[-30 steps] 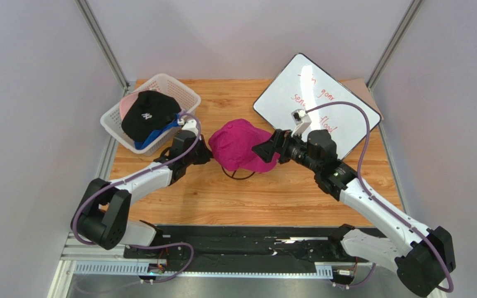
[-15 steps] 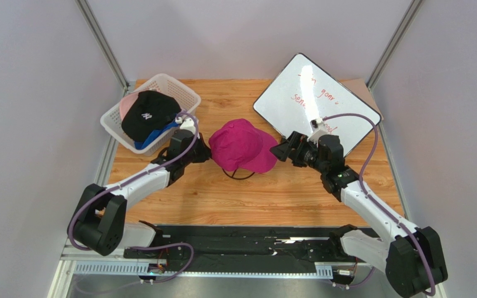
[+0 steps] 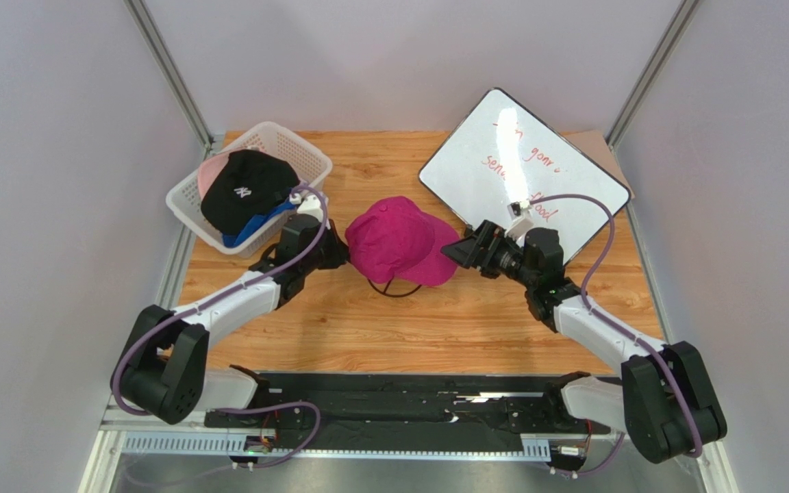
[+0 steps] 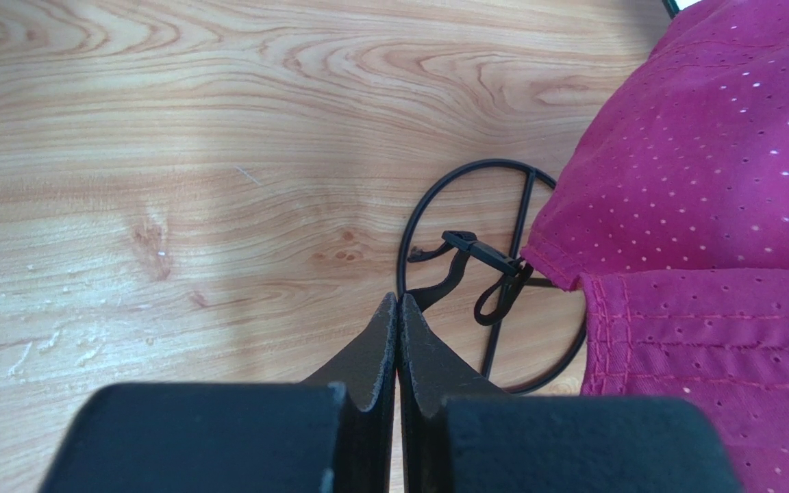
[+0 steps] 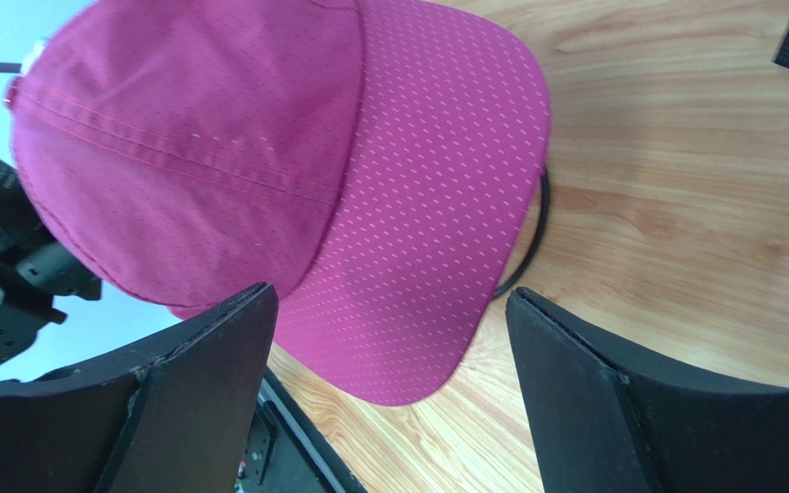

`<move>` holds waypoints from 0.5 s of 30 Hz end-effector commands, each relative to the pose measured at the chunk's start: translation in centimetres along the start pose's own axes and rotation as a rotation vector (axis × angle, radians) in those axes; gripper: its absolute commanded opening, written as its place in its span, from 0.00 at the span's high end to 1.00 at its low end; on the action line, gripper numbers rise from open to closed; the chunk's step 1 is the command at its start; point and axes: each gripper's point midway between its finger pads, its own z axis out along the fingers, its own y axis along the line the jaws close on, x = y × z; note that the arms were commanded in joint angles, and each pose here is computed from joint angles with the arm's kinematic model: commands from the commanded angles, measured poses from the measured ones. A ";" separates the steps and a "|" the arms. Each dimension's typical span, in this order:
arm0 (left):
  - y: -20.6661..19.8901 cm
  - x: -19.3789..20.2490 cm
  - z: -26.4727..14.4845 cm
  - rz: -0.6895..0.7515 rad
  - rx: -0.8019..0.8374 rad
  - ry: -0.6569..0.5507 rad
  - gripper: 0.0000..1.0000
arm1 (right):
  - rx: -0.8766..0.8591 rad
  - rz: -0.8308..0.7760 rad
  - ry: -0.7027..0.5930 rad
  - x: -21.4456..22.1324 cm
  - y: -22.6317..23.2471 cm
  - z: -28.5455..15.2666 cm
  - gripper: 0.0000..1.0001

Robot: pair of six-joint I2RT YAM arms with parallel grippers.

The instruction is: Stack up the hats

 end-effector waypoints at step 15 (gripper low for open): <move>-0.7 -1.0 -1.3 0.035 0.023 -0.014 0.88 | -0.105 0.017 -0.035 -0.7 1.8 0.1 0.12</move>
